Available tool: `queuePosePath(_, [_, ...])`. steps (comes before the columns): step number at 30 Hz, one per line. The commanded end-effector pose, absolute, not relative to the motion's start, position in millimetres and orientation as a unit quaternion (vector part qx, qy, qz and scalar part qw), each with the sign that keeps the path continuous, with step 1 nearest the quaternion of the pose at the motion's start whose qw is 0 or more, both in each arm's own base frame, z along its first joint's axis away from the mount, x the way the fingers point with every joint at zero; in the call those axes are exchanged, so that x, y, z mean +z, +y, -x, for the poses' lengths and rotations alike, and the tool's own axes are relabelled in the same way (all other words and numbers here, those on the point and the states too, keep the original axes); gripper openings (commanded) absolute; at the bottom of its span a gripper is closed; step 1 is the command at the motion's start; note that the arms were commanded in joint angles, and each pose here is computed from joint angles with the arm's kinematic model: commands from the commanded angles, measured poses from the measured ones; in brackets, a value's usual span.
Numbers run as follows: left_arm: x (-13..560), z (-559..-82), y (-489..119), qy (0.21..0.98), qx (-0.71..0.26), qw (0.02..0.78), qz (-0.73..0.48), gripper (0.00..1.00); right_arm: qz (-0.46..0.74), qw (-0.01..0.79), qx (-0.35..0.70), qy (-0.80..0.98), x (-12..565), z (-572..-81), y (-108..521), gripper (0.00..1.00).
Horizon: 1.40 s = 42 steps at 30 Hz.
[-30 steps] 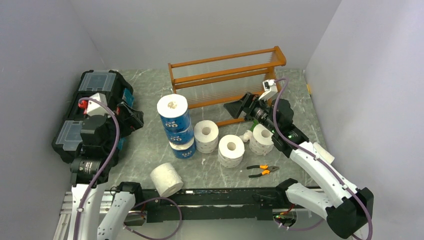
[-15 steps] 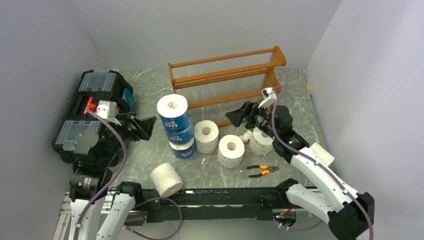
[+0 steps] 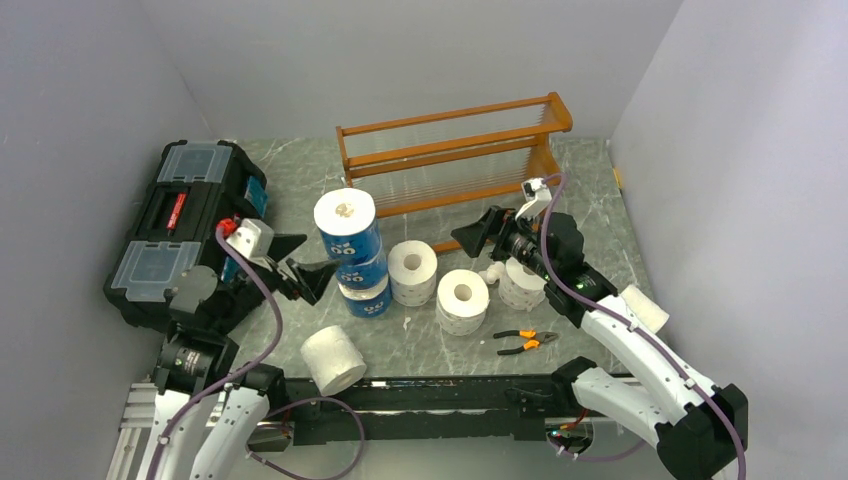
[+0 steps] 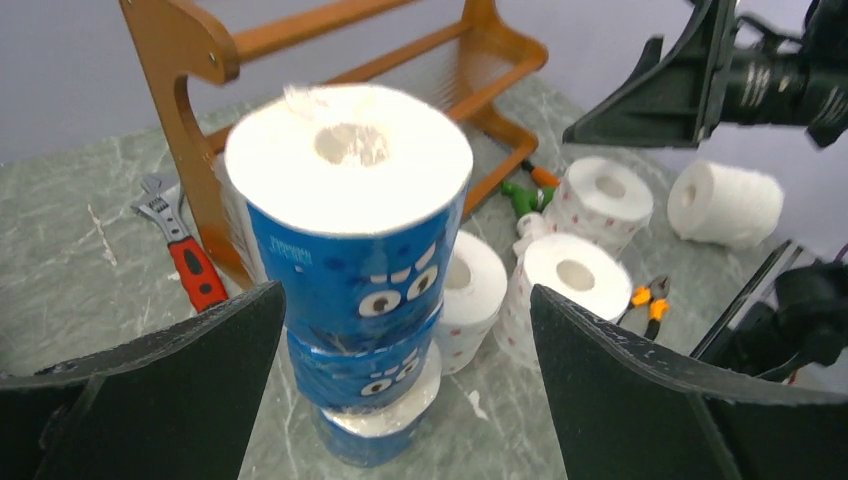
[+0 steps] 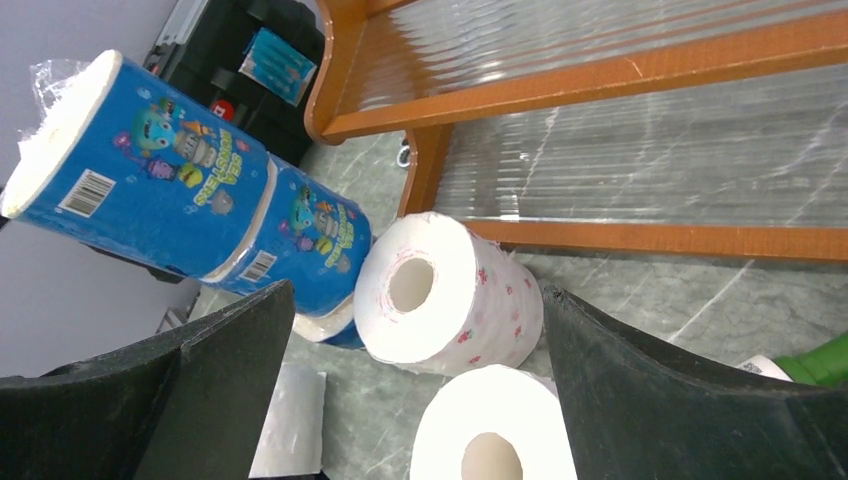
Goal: Place and organize the paper towels onto the shelf
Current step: Pick up the paper towel from the center of the board.
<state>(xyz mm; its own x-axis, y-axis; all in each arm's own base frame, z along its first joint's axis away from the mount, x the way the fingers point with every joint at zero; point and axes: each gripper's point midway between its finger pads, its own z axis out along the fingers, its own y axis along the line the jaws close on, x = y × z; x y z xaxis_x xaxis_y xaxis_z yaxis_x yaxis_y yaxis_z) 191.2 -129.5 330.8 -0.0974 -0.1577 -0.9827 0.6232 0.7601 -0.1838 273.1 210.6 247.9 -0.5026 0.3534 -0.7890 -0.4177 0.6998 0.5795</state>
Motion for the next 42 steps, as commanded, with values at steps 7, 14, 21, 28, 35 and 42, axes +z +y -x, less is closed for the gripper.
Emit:
queuePosePath(7, [310,-204,-132,0.669,-0.260,0.665,-0.208,0.99,0.027,0.514,0.391,0.763,253,-272,210,0.96])
queuePosePath(14, [321,-211,-121,0.659,-0.244,0.690,-0.173,1.00,0.027,0.523,0.397,0.754,266,-274,211,0.96])
queuePosePath(21, [338,-216,-93,0.664,-0.222,0.711,-0.067,0.99,0.052,0.493,0.379,0.782,309,-289,247,0.94])
queuePosePath(28, [337,-208,-66,0.655,-0.200,0.729,0.011,1.00,0.116,0.464,0.352,0.804,336,-285,316,0.94])
queuePosePath(35, [327,-203,-61,0.657,-0.193,0.728,0.019,0.99,0.158,0.443,0.312,0.826,337,-291,355,0.93])
queuePosePath(42, [321,-202,-61,0.657,-0.193,0.728,0.019,0.99,0.177,0.428,0.309,0.831,330,-288,378,0.92])
